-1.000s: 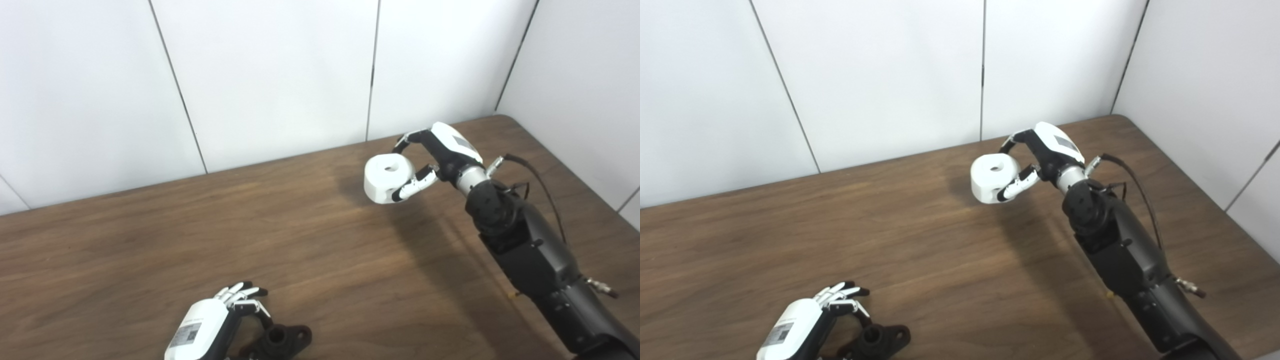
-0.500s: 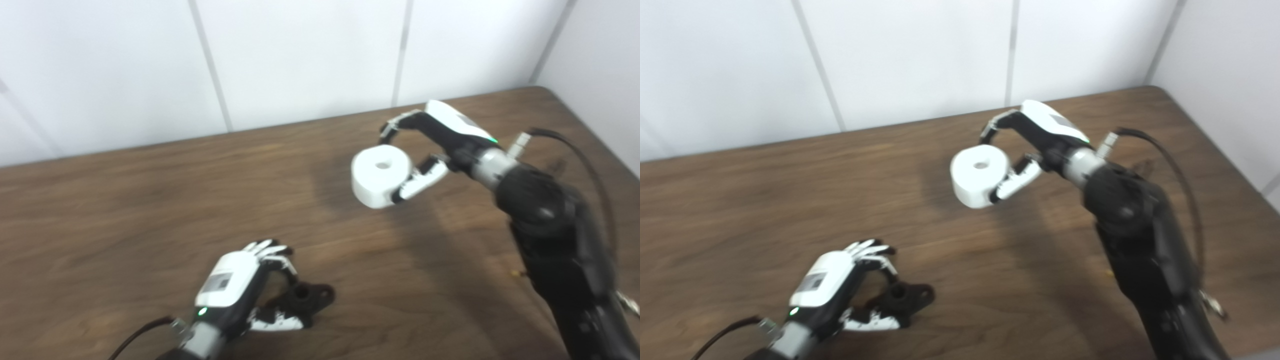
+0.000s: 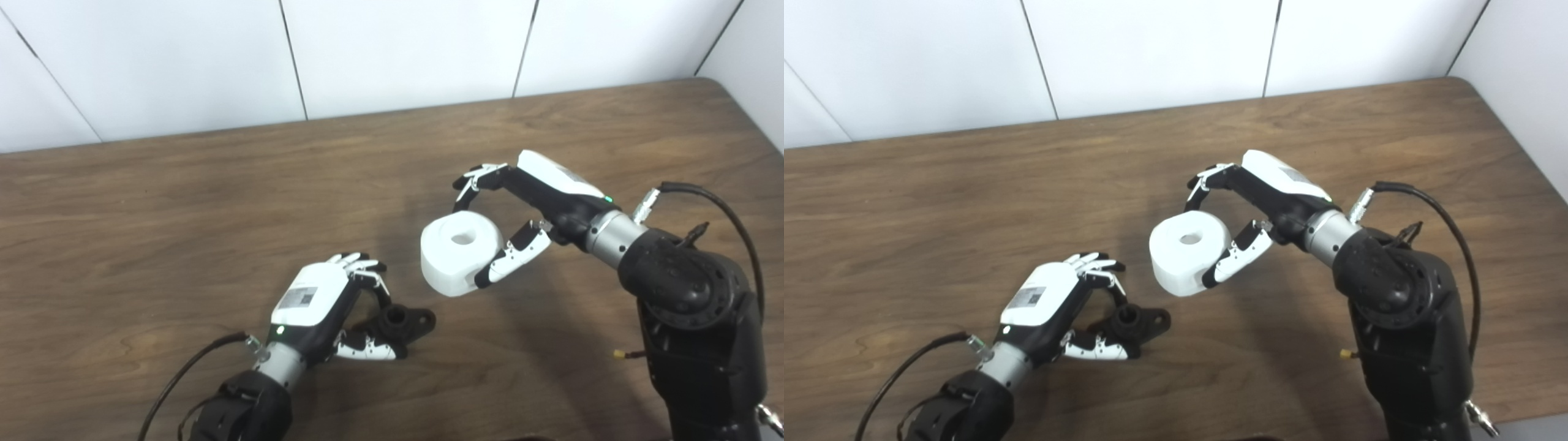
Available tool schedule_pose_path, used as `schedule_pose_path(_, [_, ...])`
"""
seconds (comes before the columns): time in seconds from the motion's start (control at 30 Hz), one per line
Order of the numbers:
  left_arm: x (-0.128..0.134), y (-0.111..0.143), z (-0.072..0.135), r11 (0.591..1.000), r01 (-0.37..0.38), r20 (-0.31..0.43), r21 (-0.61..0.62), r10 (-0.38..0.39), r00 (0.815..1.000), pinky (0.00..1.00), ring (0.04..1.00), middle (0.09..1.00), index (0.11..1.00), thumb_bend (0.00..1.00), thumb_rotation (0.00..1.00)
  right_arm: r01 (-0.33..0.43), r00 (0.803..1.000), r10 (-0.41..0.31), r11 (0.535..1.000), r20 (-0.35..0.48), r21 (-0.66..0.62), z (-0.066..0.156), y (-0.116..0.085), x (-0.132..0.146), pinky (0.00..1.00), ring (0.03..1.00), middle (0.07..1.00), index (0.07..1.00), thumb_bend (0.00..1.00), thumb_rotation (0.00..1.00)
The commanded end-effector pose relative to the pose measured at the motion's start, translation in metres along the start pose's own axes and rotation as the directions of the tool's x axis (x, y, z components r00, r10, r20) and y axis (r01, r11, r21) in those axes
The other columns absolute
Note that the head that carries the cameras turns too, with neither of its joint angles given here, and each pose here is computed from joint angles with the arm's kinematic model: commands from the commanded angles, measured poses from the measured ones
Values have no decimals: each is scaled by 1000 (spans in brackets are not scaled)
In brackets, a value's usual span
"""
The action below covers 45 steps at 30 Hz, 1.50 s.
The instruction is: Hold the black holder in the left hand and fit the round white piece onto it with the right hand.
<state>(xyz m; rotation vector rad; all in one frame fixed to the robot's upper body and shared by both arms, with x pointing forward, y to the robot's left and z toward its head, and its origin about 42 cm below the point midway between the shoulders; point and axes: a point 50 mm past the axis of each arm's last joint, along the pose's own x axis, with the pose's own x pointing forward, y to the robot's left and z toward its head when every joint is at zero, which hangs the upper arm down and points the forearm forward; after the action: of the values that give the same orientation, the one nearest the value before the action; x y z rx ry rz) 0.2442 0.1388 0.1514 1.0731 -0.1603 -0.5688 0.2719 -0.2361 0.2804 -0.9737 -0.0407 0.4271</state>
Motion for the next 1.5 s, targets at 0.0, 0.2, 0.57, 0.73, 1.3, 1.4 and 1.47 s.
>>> schedule_pose_path(0.0, [-1, -13, -1, 995, 96, -26, -24, -97, 995, 919, 915, 832, 487, 519, 54, 30, 998, -29, 999, 49, -24, 14, -5, -5, 899, 943, 840, 483, 522, 140])
schedule_pose_path(0.2, [2, -12, 2, 995, 103, -30, -13, -104, 994, 918, 917, 836, 487, 518, 55, 14, 997, -14, 1000, 82, -5, 20, 4, -6, 862, 936, 835, 483, 523, 139])
schedule_pose_path(0.57, [5, -13, 4, 994, 110, -37, -21, -111, 993, 913, 916, 833, 487, 519, 55, 41, 988, -47, 998, 145, 38, 37, 15, -4, 874, 944, 833, 483, 524, 140])
schedule_pose_path(0.73, [6, -15, 3, 993, 114, -37, -24, -115, 993, 910, 915, 835, 487, 518, 56, 57, 983, -62, 998, 172, 36, 46, 15, -3, 869, 946, 835, 483, 523, 142])
schedule_pose_path(1.3, [10, -15, 10, 991, 129, -43, -20, -130, 991, 913, 911, 837, 487, 518, 55, 51, 985, -57, 998, 162, 39, 39, 29, -2, 856, 931, 830, 483, 524, 139])
schedule_pose_path(1.4, [10, -14, 11, 991, 130, -43, -15, -131, 991, 910, 911, 840, 488, 518, 55, 40, 987, -45, 999, 153, 36, 35, 32, -2, 853, 932, 827, 483, 524, 137])
schedule_pose_path(1.47, [10, -14, 11, 991, 132, -41, -14, -133, 990, 906, 906, 840, 487, 519, 55, 32, 988, -37, 999, 148, 34, 33, 34, -2, 854, 936, 827, 483, 523, 137])
